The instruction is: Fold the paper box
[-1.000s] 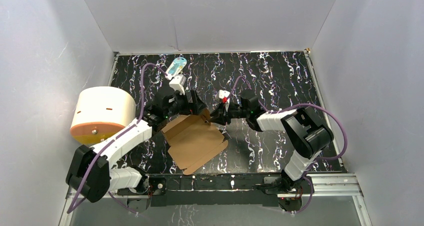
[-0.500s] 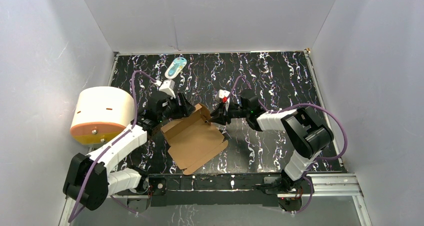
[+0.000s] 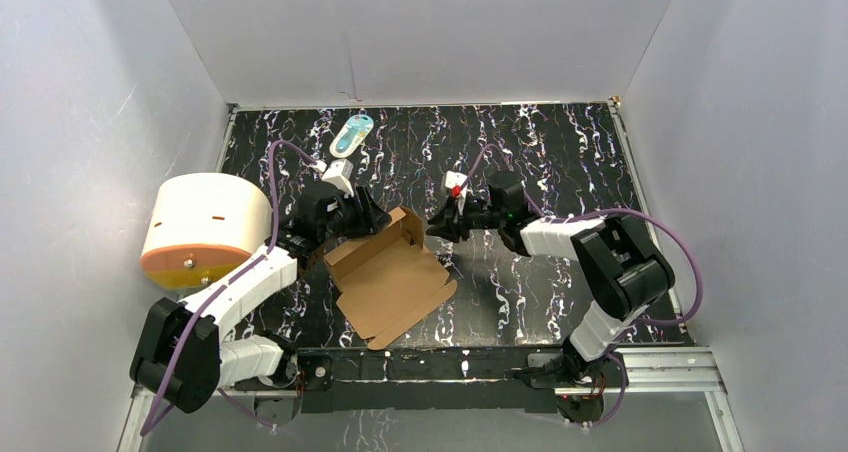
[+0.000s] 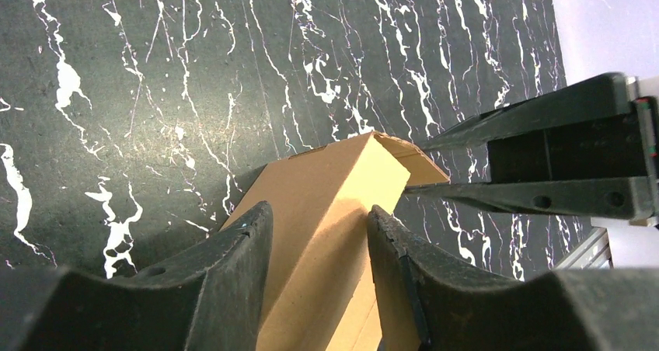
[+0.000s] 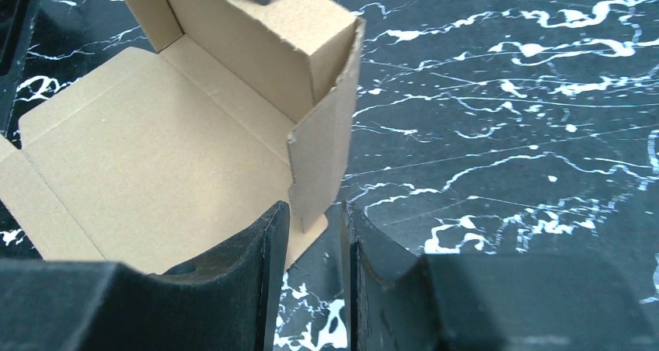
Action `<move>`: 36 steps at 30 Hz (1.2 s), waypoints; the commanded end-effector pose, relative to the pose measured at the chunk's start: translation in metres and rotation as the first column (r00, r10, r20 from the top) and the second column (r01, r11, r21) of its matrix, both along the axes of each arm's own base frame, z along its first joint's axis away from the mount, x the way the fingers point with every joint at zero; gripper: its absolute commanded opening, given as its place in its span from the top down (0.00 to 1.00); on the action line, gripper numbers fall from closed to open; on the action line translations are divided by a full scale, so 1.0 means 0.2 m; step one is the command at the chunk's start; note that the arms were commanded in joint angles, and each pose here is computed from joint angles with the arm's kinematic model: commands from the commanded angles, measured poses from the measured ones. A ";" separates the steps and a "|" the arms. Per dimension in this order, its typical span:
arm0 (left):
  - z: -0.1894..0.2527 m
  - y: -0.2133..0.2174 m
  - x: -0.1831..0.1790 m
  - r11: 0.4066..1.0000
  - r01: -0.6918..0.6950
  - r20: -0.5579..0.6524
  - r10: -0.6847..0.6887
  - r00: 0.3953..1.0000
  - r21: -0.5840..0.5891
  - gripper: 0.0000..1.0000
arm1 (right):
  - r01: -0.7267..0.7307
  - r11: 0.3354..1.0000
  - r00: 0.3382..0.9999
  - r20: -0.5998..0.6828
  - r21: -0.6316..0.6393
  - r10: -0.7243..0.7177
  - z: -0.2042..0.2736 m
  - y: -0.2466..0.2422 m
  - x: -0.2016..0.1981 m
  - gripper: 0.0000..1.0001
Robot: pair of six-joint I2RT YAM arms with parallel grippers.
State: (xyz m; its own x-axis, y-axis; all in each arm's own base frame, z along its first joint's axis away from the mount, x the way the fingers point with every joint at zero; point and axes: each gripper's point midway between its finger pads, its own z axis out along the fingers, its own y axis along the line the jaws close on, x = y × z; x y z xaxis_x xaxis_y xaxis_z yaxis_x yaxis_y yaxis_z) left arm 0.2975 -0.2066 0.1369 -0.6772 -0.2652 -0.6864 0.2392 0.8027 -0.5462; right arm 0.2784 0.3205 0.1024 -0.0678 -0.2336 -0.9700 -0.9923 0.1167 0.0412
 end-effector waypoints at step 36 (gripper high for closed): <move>-0.11 -0.08 -0.07 0.994 0.075 -0.074 -0.081 0.994 -0.080 0.58 | -0.045 0.992 0.999 0.034 0.118 0.042 0.08 0.26 0.05 0.51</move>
State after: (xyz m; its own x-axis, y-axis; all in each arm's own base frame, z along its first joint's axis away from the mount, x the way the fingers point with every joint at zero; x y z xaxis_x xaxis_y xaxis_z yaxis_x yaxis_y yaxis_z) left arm 0.2953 -0.2204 0.1335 -0.6977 -0.2855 -0.6570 0.2677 0.7468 -0.6087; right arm 0.2765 0.3585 0.0949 -0.0989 -0.1928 -0.9762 -0.9940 0.0650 0.0878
